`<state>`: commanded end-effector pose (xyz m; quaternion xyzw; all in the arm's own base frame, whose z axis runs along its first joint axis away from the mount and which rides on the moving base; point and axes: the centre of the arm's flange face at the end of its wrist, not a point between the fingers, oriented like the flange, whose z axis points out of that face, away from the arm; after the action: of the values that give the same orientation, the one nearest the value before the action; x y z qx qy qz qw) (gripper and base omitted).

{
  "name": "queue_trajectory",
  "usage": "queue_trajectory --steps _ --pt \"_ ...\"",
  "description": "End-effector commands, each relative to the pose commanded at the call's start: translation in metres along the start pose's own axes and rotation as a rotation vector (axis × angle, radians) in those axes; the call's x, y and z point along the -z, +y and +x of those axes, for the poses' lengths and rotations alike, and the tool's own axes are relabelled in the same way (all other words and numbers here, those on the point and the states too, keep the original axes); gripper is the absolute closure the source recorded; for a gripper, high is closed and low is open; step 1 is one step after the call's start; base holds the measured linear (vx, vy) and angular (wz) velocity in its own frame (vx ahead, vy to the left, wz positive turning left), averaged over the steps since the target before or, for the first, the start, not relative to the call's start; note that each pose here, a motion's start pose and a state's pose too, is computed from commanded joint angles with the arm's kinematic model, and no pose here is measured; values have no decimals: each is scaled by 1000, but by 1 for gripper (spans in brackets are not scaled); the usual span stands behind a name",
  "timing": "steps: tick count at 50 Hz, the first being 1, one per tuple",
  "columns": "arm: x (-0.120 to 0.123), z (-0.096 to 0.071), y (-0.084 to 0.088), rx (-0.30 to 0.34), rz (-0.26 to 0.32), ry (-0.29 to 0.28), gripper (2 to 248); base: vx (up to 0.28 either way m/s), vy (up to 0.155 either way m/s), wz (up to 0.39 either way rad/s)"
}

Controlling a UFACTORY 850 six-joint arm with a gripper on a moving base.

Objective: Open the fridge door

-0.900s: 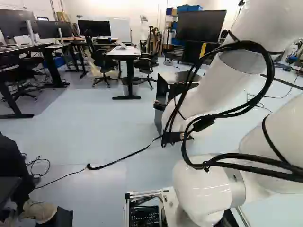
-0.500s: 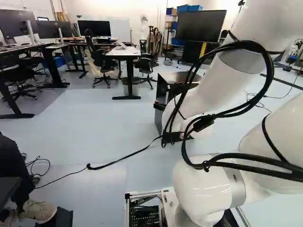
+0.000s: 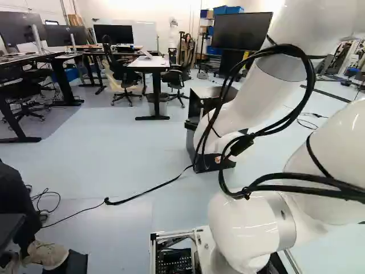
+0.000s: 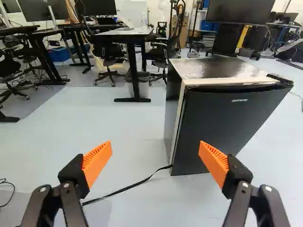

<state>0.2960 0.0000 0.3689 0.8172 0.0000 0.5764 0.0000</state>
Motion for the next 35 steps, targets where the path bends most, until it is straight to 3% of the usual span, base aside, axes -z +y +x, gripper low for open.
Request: queue_trajectory --steps 35 --pt "-41 18 -2 1 4 -9 3 0 0 0"
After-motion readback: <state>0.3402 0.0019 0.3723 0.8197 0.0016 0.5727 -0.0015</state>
